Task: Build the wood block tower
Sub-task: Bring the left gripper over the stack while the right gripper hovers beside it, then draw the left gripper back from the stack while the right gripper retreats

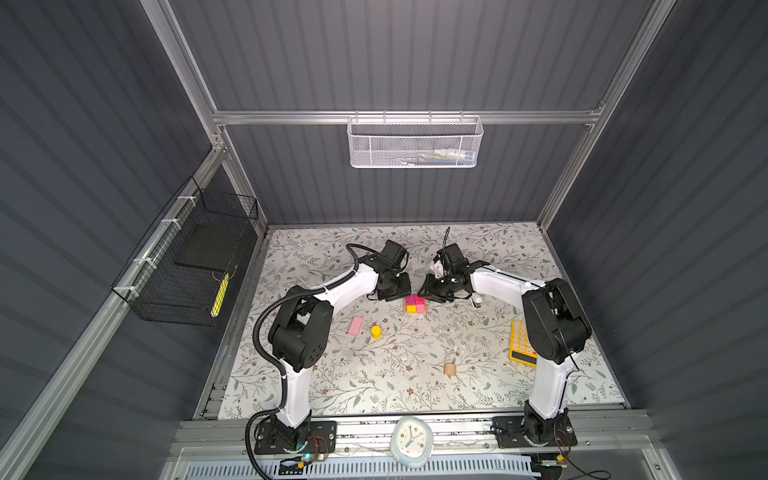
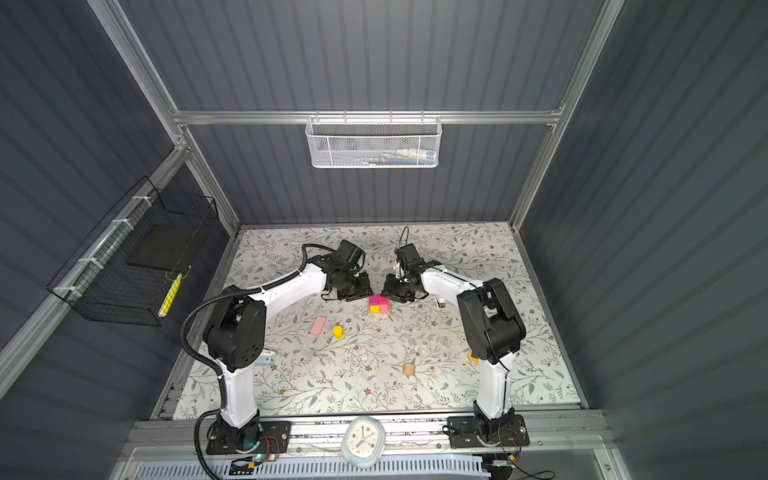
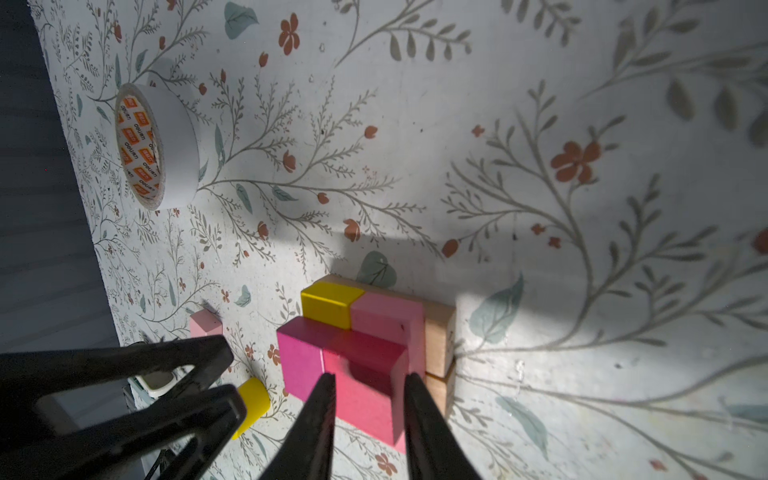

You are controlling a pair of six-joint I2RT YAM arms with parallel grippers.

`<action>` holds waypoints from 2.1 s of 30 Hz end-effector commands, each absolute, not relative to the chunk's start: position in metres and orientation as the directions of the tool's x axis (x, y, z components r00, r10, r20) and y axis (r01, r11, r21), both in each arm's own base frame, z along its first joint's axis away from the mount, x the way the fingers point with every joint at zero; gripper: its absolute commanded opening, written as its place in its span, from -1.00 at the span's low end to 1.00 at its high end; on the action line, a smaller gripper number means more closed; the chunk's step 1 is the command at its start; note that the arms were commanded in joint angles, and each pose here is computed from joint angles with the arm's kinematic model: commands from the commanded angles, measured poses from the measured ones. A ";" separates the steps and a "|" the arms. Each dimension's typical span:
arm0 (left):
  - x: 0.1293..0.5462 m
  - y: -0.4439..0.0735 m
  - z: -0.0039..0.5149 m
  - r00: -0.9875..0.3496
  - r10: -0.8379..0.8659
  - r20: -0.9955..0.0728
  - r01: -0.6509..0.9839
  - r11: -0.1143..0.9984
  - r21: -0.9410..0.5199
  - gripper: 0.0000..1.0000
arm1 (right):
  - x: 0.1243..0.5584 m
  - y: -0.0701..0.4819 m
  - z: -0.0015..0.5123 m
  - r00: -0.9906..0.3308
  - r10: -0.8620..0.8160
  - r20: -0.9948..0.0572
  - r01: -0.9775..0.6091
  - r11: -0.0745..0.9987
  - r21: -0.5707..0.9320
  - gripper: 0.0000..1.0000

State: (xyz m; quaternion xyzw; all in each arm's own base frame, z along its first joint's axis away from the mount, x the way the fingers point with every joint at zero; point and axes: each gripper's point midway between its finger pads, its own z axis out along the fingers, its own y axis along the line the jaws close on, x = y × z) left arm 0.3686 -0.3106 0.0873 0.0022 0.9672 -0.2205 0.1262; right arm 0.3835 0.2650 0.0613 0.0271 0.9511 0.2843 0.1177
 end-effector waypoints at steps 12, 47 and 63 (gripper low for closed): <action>0.362 -0.315 0.086 -0.975 -0.015 -0.222 0.082 0.903 -0.423 -0.31 | 0.380 0.260 0.085 -0.959 0.132 -0.253 -0.027 0.841 0.541 -0.28; 0.260 -0.160 0.113 -0.918 -0.304 -0.255 -0.289 0.952 -0.096 0.66 | 0.304 0.190 0.137 -0.885 0.249 -0.393 0.031 0.874 0.485 0.61; 0.265 -0.168 0.082 -0.837 -0.511 -0.196 -0.493 0.860 -0.132 0.69 | 0.298 0.163 0.143 -0.846 0.280 -0.453 0.075 0.905 0.419 0.98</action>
